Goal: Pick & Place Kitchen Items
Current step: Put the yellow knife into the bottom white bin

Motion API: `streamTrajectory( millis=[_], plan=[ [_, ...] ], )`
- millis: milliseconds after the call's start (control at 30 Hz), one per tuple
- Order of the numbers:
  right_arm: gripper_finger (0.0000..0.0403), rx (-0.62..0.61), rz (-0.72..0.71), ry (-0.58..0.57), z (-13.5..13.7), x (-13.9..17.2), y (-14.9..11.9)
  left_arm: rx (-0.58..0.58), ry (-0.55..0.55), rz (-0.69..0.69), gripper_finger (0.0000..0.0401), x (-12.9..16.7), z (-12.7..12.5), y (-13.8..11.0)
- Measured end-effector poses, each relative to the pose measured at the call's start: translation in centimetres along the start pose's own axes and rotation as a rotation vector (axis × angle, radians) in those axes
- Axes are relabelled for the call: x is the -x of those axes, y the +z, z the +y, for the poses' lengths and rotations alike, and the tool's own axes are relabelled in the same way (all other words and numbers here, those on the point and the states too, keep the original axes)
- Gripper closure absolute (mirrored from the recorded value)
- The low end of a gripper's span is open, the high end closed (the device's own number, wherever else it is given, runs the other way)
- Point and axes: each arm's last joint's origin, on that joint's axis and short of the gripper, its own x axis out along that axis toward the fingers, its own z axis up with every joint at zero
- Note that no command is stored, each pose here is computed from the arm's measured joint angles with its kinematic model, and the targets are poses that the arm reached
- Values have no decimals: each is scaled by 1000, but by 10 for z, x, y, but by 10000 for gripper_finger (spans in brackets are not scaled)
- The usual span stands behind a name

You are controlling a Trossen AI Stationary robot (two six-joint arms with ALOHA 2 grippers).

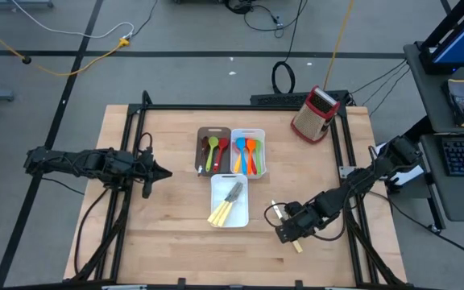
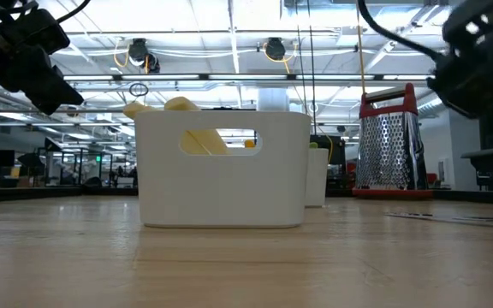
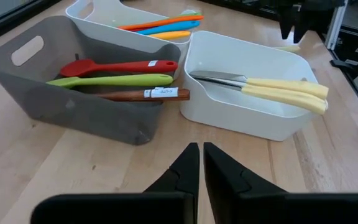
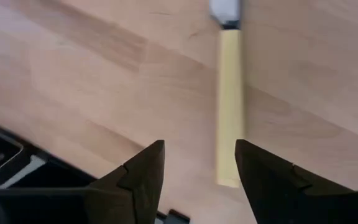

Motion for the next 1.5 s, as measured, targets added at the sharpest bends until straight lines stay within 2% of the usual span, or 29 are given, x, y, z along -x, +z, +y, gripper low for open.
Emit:
streamTrajectory(
  millis=[133,467,633,867,933,1233,1500],
  plan=[
    [215,-68,31,-48,-13,-8,3,0,13,-4,374,0,0,0],
    [216,-137,45,-34,-23,-17,0,0,14,-4,398,0,0,0],
    [216,-197,47,-34,-22,-20,0,0,14,-4,386,0,0,0],
    [216,-289,65,-75,-21,-50,1,1,41,-12,374,0,1,0],
    [216,-316,68,-122,-25,-60,2,1,48,-15,377,0,1,1],
    [216,-438,7,-184,-33,-70,6,1,65,-19,399,0,2,1],
    [230,-502,-37,-224,-38,-70,8,0,65,-19,375,0,2,1]
  ],
)
